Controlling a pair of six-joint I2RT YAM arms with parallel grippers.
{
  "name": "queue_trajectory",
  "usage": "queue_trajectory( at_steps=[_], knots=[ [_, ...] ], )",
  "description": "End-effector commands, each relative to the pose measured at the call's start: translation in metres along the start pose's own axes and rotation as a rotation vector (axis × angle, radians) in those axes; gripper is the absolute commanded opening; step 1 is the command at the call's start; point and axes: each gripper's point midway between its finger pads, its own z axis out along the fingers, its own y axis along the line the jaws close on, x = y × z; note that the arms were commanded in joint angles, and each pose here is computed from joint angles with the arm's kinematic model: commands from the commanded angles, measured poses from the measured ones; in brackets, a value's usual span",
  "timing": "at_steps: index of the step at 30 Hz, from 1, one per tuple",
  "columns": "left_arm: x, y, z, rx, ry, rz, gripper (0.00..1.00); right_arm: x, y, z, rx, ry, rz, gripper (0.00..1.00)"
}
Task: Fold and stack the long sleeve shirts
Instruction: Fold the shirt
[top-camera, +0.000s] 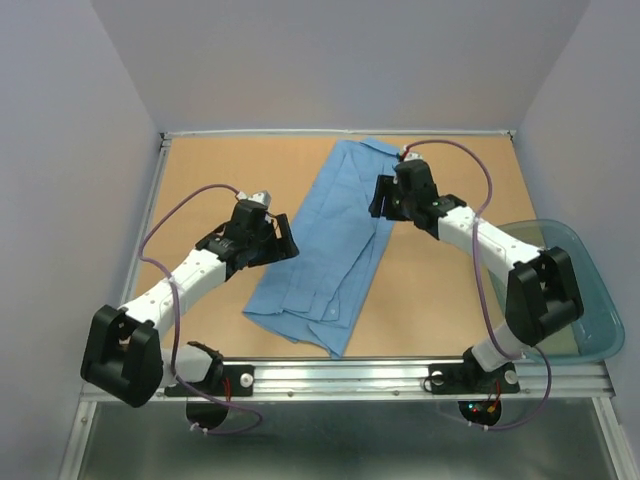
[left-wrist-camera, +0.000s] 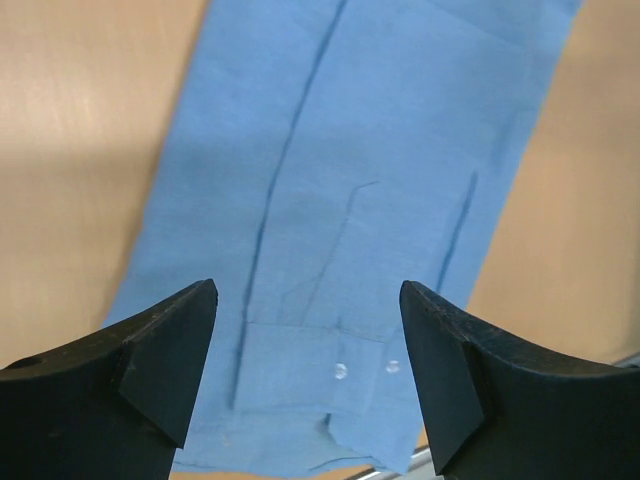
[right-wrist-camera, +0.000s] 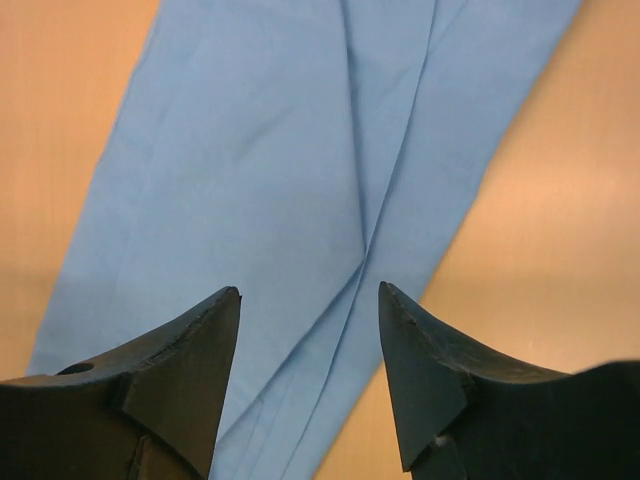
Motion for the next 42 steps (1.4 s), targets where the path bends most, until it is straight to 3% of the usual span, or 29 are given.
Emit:
queue_trajectory(
  at_steps=[1,10,18,25,29,31,36,40,42],
  knots=[
    [0.020,0.033,0.018,-0.125,0.075,0.049,0.82,0.059,0.010,-0.008,-0.014,0.110,0.105,0.62],
    [0.052,0.055,0.044,-0.178,0.176,0.036,0.66,0.096,0.011,0.026,0.031,0.180,0.120,0.52],
    [0.081,0.053,0.056,-0.123,0.284,0.003,0.62,0.099,-0.006,0.072,0.132,0.179,-0.002,0.46],
    [0.092,0.015,0.068,0.033,0.367,-0.058,0.62,0.040,-0.043,0.117,0.211,0.093,-0.054,0.45],
    [0.080,-0.042,0.074,0.173,0.358,-0.028,0.64,-0.004,-0.046,0.125,0.206,0.020,-0.104,0.47],
    [0.074,-0.063,0.072,0.211,0.342,-0.012,0.69,-0.029,-0.038,0.115,0.187,-0.022,-0.145,0.52],
    [0.016,-0.087,0.040,0.221,0.134,-0.030,0.85,-0.038,-0.027,0.055,0.125,-0.048,-0.188,0.64],
    [-0.005,-0.057,0.017,0.064,-0.001,-0.035,0.89,0.006,-0.038,-0.002,0.105,0.016,-0.125,0.64],
    [0.006,-0.042,0.006,0.027,0.010,-0.024,0.89,0.039,-0.050,-0.034,0.111,0.057,-0.055,0.64]
  ],
)
